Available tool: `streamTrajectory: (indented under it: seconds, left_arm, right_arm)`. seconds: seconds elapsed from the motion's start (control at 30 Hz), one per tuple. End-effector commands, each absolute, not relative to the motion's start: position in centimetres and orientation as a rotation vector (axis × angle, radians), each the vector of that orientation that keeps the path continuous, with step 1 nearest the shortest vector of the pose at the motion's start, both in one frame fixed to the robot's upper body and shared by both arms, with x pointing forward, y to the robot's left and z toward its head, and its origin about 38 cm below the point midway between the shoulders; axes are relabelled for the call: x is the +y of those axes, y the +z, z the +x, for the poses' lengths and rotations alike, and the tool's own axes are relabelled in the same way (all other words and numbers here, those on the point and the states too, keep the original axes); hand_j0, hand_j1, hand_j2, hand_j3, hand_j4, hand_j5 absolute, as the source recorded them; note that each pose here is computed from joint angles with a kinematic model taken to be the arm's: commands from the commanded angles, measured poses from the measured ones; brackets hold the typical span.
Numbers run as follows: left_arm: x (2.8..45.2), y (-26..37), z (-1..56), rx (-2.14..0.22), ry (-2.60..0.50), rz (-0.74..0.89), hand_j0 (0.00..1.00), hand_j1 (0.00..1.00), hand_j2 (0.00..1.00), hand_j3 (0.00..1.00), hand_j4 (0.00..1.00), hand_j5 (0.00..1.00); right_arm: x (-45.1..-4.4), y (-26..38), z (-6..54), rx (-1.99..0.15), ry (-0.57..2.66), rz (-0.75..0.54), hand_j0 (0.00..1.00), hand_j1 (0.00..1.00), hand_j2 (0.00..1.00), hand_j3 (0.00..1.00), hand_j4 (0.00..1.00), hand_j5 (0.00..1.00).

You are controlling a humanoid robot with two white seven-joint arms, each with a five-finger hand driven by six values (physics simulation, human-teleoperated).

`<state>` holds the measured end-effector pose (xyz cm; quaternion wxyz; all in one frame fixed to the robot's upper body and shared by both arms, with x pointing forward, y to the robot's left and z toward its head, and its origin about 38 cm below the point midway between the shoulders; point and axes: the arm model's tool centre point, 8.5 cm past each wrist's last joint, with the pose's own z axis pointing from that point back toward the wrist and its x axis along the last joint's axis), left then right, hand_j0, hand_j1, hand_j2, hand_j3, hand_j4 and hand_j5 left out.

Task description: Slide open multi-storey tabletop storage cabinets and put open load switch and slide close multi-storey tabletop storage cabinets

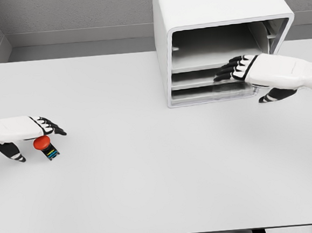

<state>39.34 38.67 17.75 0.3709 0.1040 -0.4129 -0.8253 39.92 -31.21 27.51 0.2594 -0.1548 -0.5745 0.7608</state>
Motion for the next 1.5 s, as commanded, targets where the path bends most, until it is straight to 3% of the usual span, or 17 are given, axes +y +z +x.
streamTrajectory:
  seconds: [0.0,0.5,0.93,1.47]
  left_arm:
    - [38.6,17.8,39.4,-1.062,-2.113,0.266,1.00,1.00,1.00,1.00,1.00,1.00]
    - [38.5,17.5,39.3,-1.050,-2.123,0.253,1.00,1.00,1.00,1.00,1.00,1.00]
    - [38.6,17.5,39.4,-1.048,-2.119,0.258,1.00,1.00,1.00,1.00,1.00,1.00]
    - [38.6,17.6,39.4,-1.049,-2.122,0.260,1.00,1.00,1.00,1.00,1.00,1.00]
  right_arm:
    - [-30.9,25.3,40.6,-1.521,2.037,-0.363,1.00,1.00,1.00,1.00,1.00,1.00]
    - [-27.1,24.7,45.2,-1.499,1.981,-0.323,1.00,1.00,1.00,1.00,1.00,1.00]
    - [-28.4,24.0,49.7,-1.386,1.909,-0.392,1.00,1.00,1.00,1.00,1.00,1.00]
    - [-27.5,23.1,49.4,-1.416,1.986,-0.344,1.00,1.00,1.00,1.00,1.00,1.00]
